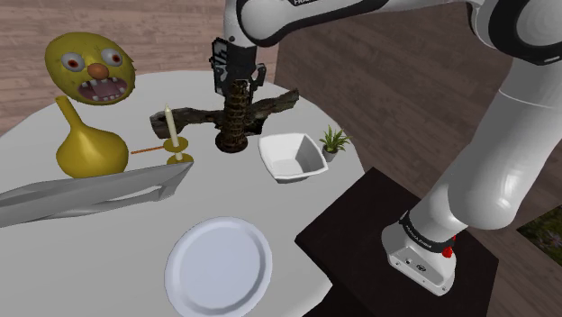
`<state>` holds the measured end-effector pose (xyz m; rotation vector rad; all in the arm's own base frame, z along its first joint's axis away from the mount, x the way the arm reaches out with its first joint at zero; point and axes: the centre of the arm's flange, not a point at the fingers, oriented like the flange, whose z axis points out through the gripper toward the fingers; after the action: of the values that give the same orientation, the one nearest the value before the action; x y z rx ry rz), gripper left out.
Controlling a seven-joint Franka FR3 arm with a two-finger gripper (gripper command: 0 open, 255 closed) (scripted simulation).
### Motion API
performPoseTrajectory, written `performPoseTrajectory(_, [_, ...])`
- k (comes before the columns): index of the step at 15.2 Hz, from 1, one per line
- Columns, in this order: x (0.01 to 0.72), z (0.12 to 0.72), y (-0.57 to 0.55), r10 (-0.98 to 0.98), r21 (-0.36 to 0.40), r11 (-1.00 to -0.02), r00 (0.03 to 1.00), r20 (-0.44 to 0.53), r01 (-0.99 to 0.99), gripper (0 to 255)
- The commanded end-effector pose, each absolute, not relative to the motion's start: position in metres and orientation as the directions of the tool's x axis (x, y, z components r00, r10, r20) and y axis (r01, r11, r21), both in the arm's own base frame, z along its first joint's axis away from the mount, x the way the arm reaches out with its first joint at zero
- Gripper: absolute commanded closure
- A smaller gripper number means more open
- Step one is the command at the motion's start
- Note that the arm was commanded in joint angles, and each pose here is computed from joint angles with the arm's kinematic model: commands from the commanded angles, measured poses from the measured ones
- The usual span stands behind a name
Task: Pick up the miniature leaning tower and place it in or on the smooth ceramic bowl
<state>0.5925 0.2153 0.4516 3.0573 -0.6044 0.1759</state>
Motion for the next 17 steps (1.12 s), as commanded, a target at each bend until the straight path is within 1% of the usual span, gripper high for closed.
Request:
performPoseTrajectory(1, [0.593, 0.463, 0.215, -0.378, -0.003, -0.925, 0.919, 0.115, -0.38, 255])
performPoseTrajectory(9, [0.593, 0.504, 0.215, -0.378, -0.003, -0.925, 0.919, 0.115, -0.38, 255])
performPoseTrajectory(17, [0.528, 0.545, 0.143, -0.378, -0.003, -0.925, 0.919, 0.115, -0.38, 255])
